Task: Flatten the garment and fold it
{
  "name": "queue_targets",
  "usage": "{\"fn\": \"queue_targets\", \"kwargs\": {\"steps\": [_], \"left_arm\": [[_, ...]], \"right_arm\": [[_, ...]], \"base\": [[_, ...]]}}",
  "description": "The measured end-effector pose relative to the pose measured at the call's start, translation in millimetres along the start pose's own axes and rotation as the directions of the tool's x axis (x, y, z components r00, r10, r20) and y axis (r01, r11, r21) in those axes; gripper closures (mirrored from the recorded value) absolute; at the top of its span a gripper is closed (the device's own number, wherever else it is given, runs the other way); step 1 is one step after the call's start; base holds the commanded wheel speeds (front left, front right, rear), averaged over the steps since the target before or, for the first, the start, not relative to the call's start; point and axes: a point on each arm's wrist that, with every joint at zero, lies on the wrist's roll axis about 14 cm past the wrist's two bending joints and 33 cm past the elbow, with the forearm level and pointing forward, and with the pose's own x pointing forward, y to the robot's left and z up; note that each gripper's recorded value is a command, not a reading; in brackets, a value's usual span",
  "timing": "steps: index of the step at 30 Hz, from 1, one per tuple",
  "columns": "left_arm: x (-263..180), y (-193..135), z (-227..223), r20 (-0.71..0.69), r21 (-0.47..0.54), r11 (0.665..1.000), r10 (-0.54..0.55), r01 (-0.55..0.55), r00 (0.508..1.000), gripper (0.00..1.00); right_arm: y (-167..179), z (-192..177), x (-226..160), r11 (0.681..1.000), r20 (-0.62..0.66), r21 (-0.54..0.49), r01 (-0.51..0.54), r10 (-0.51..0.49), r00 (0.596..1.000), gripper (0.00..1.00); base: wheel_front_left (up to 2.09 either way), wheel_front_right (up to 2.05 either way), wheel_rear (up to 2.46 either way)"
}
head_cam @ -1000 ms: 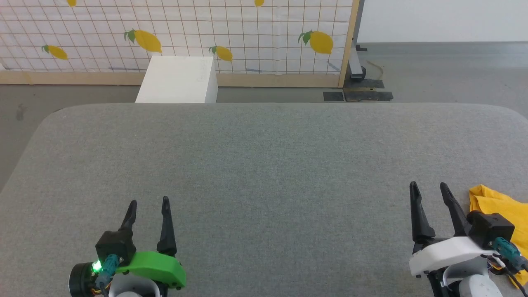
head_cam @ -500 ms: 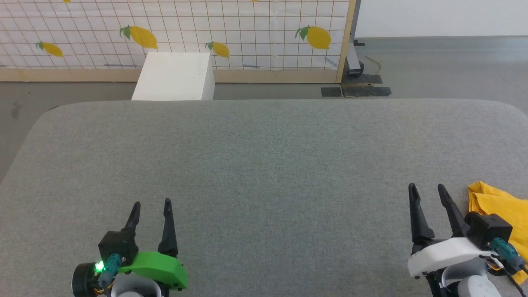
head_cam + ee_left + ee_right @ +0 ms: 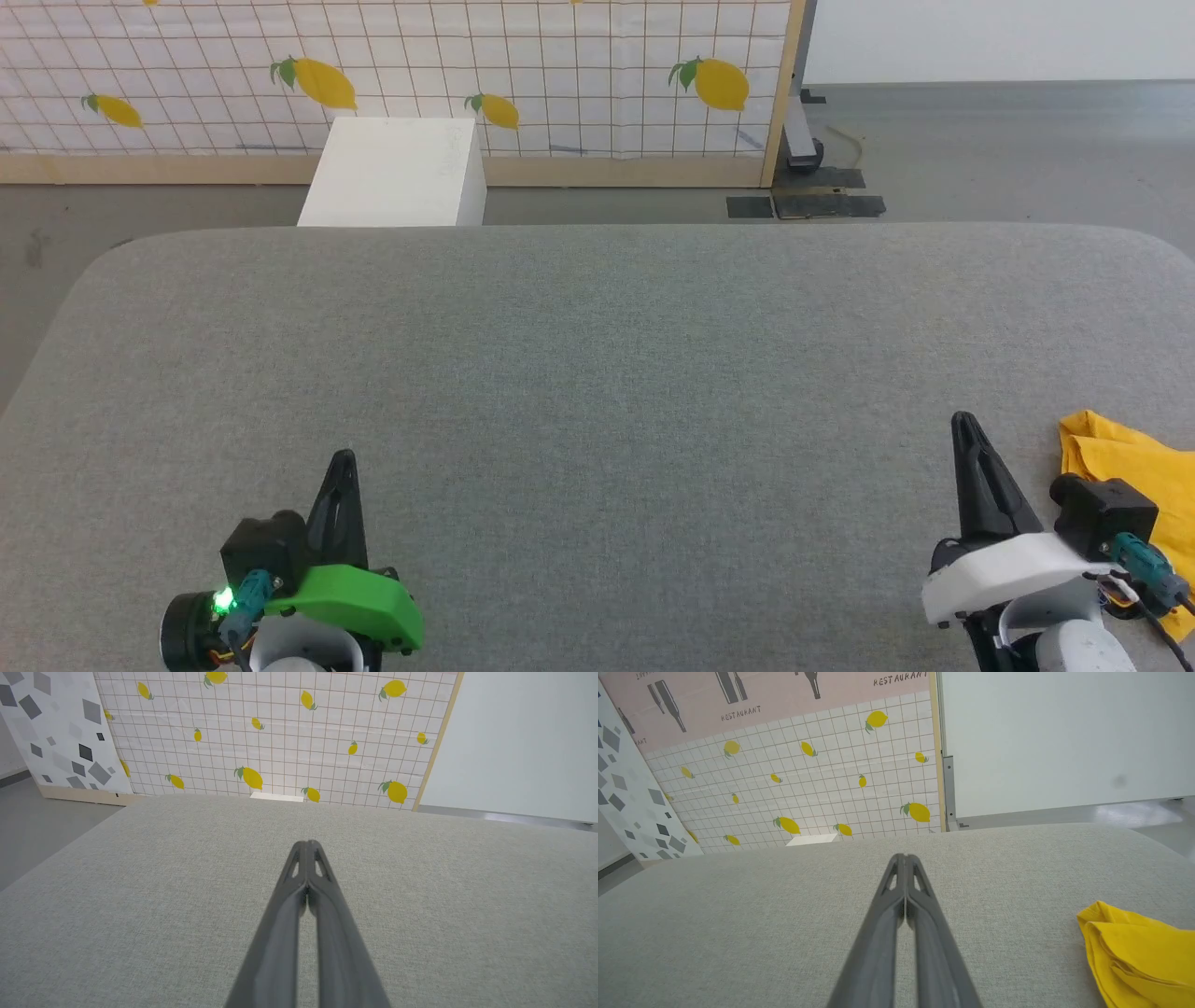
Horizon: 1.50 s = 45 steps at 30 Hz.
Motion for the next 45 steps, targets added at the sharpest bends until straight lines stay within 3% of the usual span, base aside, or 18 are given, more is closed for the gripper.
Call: {"fn": "queue_targets", "kwargs": {"steps": [45], "left_arm": [[2.3, -2.4, 10.2, -0.015, 0.045, 0.999, -0.009, 0.01, 1.0, 1.0]], "right_arm": [[16.2, 10.1, 3.3, 0.996, -0.021, -0.073, -0.057, 0.056, 0.998, 1.0]], "base": [[0.0, 0.0, 0.0]]}}
